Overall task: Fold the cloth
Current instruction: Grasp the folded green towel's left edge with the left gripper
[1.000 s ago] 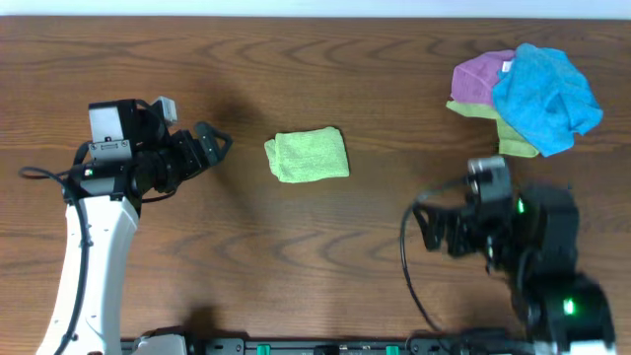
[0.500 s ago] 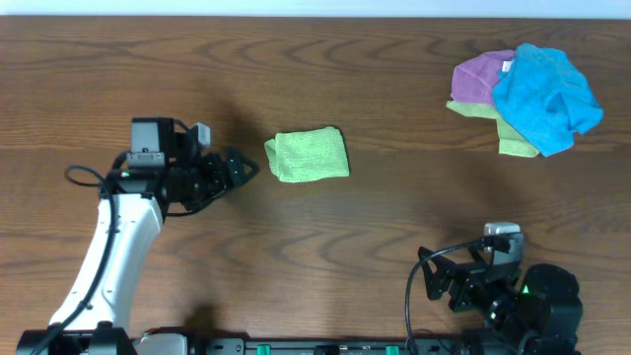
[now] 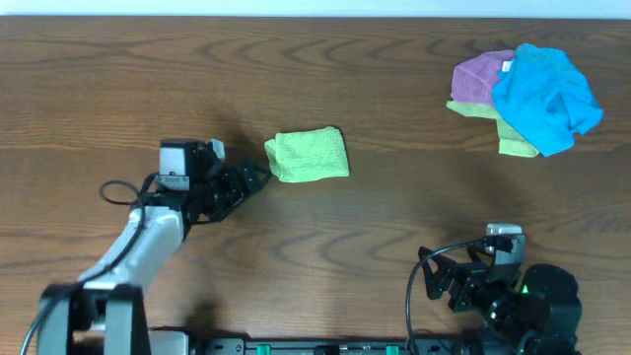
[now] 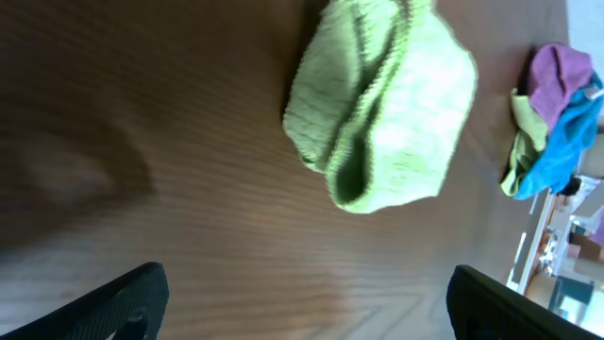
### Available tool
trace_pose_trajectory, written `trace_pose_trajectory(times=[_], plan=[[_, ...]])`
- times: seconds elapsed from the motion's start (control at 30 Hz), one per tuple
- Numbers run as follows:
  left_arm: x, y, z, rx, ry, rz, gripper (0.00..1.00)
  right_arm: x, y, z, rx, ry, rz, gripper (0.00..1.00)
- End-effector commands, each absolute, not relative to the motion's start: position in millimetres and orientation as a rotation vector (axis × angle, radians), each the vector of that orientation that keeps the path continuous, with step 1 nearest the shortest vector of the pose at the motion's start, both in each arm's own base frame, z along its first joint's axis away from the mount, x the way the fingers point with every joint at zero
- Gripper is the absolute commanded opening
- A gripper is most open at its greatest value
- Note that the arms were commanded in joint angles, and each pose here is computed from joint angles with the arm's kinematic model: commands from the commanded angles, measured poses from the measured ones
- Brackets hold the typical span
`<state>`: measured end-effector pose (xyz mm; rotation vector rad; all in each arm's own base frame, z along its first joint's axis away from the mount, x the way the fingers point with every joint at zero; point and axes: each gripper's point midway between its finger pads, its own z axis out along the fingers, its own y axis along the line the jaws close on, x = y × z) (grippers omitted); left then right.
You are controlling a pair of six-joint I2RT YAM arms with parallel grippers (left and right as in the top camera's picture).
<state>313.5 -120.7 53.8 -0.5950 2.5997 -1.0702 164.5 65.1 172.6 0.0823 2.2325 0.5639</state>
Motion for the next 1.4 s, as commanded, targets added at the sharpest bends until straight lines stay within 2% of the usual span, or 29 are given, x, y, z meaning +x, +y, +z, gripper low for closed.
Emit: trace_pose_trajectory(times=[0.0,0.33,0.7,0.83,0.93,0.97,1.13,1.37], plan=[[312.1,-132.8,39.7,-0.653,2.630,-1.116,0.95,164.2,64.3,171.0,0.108,2.232,0.571,0.99],[331.7,-170.8,19.5,-0.647,2.588,-1.223,0.95,164.2,64.3,171.0,0.108,2.232,0.571,0.99],[347.4,-182.5,1.7,-0.683,2.540,-1.191,0.95,164.2,64.3,171.0,0.108,2.233,0.571,0.99],[351.5,-179.4,-6.1,-0.695,2.532,-1.128,1.00,164.2,64.3,171.0,0.108,2.233,0.571,0.99],[355.4,-176.5,-7.2,-0.696,2.516,-1.088,0.77,164.3,64.2,171.0,0.108,2.233,0.571,0.99],[357.8,-175.2,-6.6,-0.696,2.505,-1.078,0.74,164.2,64.3,171.0,0.108,2.232,0.571,0.99],[362.2,-171.2,-8.3,-0.665,2.490,-1.012,0.69,164.2,64.3,171.0,0.108,2.233,0.571,0.99],[366.0,-167.1,-11.5,-0.600,2.479,-0.913,0.68,164.3,64.3,171.0,0.108,2.232,0.571,0.99]])
